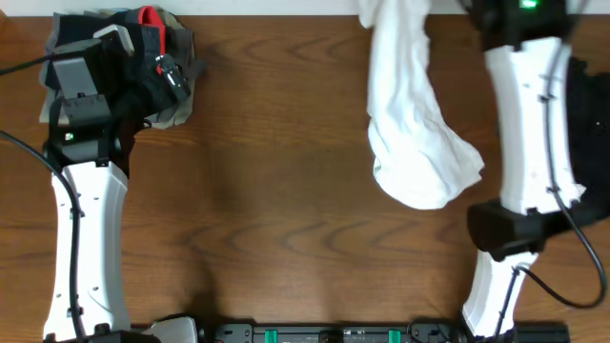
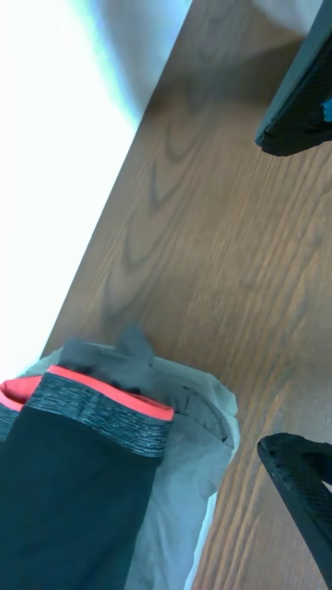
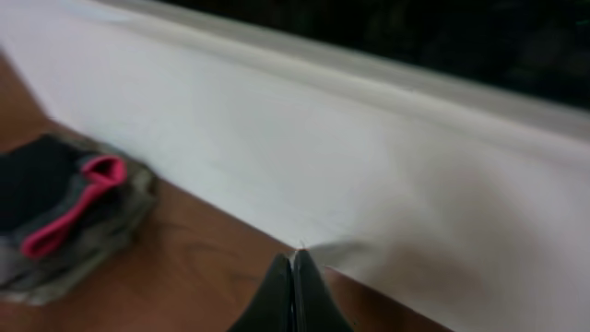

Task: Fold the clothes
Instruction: 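Lay the white shirt flat across the table center, release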

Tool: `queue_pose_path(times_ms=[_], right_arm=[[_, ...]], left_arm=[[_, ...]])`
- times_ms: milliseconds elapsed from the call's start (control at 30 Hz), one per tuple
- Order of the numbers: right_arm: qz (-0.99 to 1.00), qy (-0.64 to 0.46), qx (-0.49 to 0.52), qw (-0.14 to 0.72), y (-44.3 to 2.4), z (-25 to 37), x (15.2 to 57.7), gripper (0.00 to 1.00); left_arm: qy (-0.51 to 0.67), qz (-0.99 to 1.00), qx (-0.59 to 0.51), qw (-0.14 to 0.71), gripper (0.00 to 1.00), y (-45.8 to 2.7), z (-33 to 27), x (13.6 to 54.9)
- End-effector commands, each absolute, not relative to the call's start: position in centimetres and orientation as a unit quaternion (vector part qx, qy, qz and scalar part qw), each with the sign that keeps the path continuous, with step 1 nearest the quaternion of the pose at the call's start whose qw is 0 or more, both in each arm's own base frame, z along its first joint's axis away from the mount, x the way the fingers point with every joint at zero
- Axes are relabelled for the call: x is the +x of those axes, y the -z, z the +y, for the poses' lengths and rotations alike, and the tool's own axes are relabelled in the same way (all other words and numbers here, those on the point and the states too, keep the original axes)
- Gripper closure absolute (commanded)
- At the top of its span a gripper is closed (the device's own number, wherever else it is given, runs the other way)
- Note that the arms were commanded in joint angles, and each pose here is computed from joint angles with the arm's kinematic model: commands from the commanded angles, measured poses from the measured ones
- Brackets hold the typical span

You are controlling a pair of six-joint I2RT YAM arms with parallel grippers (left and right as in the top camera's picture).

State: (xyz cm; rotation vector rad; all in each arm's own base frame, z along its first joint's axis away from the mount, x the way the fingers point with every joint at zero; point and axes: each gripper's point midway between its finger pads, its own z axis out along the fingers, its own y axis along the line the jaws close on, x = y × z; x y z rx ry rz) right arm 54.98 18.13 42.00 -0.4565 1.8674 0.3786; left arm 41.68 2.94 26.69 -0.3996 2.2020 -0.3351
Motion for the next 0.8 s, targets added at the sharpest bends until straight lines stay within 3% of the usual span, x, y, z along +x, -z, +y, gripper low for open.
queue_pose_path(times_ms=[0,167,400,767], right_arm=[[0.802,-0.212,-0.205,0.520,-38.6,23.6,55.1,0.99],[0.819,-0.227,-0.213,0.482,-33.7,28.9,55.5,0.99],[0.812,-0.261,-0.241,0.463,-33.3,31.9,53.7,0.99],[0.834,-0.339,-0.338,0.274,-28.1,36.1,43.8,0.99]], left_arm=[[0.134,0.880,-0.161,0.426,0.03,-27.3,3.0,41.6],[0.128,0.886,-0.161,0.415,0.03,-26.7,3.1,41.2],[0.125,0.889,-0.159,0.411,0.03,-26.5,3.1,41.0],[0.075,0.888,-0.181,0.417,0.03,-26.4,5.1,41.0]])
